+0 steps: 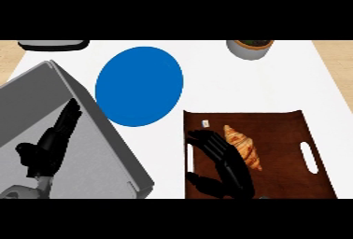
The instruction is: Pick the croissant from the tray and place it in the plate
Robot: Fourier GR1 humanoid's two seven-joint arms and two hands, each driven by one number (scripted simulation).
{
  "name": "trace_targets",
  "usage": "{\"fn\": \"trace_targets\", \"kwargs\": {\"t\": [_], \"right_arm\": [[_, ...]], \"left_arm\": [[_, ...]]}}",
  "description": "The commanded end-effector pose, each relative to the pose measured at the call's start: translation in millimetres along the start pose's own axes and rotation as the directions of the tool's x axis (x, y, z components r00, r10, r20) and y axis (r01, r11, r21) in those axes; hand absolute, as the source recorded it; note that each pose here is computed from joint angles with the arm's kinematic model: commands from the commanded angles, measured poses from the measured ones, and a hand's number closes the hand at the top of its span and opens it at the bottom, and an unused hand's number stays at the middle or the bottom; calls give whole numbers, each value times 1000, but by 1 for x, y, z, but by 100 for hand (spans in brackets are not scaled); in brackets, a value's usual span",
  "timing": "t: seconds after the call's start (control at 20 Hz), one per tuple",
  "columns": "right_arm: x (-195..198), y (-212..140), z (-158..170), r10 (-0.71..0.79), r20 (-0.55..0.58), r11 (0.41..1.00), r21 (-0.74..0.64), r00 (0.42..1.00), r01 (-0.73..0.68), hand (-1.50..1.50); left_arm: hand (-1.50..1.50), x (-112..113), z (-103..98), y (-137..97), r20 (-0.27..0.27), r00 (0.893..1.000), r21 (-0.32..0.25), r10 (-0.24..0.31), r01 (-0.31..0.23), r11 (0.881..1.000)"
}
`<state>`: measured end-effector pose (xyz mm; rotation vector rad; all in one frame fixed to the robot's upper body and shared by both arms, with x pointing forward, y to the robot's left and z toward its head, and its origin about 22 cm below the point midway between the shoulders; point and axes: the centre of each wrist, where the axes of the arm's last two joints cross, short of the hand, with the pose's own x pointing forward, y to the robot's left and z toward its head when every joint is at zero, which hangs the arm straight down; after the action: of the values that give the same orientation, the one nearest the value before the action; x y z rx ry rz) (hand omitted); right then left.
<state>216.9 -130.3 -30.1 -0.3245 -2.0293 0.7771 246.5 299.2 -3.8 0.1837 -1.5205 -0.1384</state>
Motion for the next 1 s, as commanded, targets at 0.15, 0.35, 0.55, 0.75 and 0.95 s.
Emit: {"fn": "trace_targets", "kwargs": {"t": [0.15, 0.35, 0.55, 0.75, 0.95], "right_arm": [[-2, 10, 78, 196, 47, 977, -99, 980, -191, -150], [12, -25, 80, 286, -4, 951, -119, 958, -285, -150], [4, -34, 80, 467, -129, 883, 9, 875, -470, -150], [13, -45, 80, 601, -212, 799, 177, 771, -575, -150], [45, -51, 64, 652, -287, 758, 276, 702, -591, -150]], "left_arm": [[0, -16, 15, 4, -9, 1000, -18, 6, -6, 1000], [0, -11, -4, 4, -7, 1000, -19, 13, -13, 1000], [0, -21, 10, -4, -6, 1000, -5, 20, -20, 1000], [0, -22, 3, -2, -13, 1000, -6, 8, -8, 1000], [0, -9, 1, -1, 2, 1000, -18, 21, -21, 1000]]}}
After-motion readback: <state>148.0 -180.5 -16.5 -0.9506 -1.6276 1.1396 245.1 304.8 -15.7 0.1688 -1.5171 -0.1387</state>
